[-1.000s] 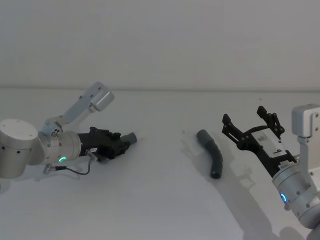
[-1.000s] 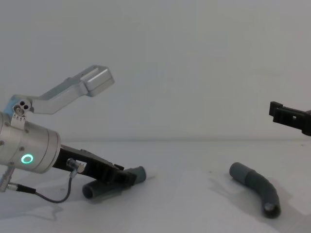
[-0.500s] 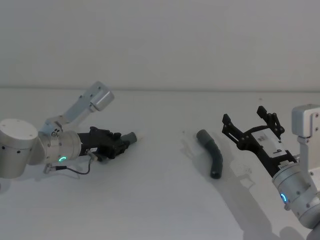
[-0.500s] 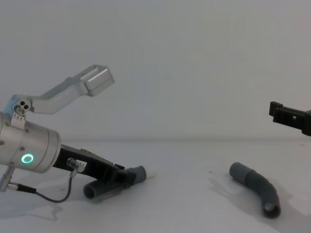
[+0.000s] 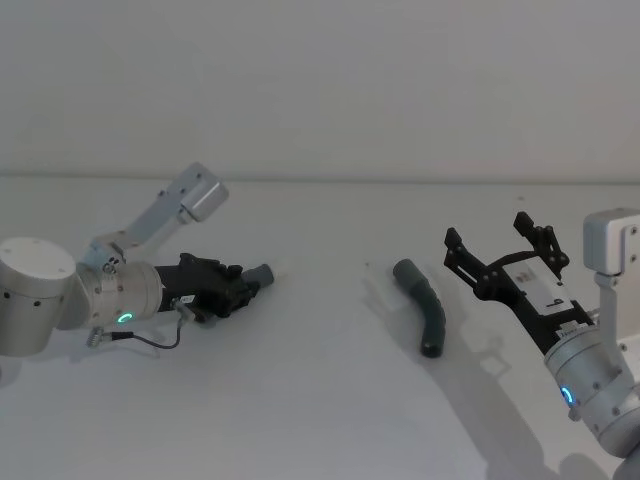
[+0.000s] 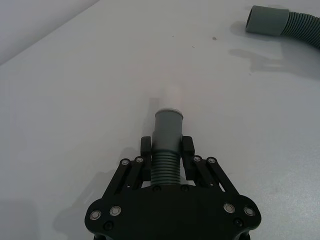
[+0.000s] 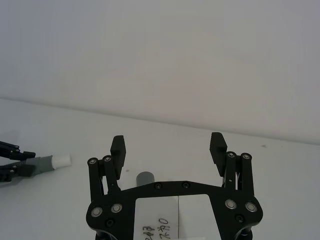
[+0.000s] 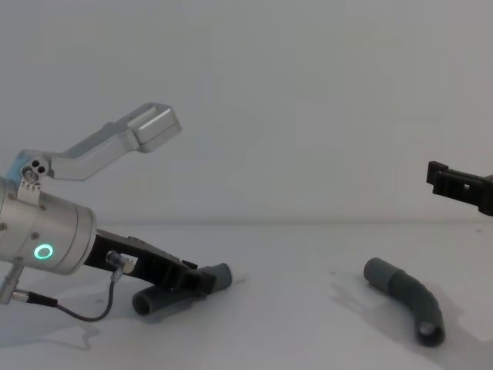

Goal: Use both hands to pick up one end of the pipe from the table, align the ends, and insert them.

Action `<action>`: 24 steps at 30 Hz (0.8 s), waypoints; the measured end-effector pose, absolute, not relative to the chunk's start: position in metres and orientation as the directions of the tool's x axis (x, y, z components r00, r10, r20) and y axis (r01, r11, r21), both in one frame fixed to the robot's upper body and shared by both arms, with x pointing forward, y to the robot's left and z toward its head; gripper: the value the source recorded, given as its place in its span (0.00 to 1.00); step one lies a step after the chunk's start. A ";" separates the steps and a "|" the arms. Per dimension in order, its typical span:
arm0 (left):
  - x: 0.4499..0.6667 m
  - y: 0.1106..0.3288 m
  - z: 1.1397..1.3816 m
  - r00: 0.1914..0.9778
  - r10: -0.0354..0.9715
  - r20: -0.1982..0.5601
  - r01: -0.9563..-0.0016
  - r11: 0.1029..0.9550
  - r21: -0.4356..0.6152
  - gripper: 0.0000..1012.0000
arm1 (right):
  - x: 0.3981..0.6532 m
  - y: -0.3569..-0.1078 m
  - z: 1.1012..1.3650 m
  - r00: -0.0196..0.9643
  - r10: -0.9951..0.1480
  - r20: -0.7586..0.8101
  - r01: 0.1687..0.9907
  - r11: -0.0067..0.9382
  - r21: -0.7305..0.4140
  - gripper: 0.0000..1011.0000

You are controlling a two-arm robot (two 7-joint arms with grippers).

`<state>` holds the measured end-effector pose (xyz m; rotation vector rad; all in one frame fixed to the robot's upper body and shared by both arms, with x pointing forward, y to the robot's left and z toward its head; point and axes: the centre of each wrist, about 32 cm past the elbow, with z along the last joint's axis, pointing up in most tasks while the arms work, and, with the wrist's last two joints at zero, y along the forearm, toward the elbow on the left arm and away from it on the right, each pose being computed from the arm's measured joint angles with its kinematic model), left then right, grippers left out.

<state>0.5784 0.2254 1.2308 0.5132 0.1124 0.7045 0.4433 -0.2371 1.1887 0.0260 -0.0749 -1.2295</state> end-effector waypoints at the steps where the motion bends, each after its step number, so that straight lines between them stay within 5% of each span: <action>1: 0.578 0.225 1.231 0.761 0.644 0.071 -0.590 0.644 0.487 0.34 | 0.443 -0.237 1.189 0.333 -0.942 0.043 0.940 0.335 0.060 0.99; 24: 0.578 0.225 1.231 0.761 0.644 0.071 -0.590 0.644 0.487 0.34 | 0.453 -0.225 1.213 0.394 -0.910 0.132 0.917 0.378 -0.128 0.99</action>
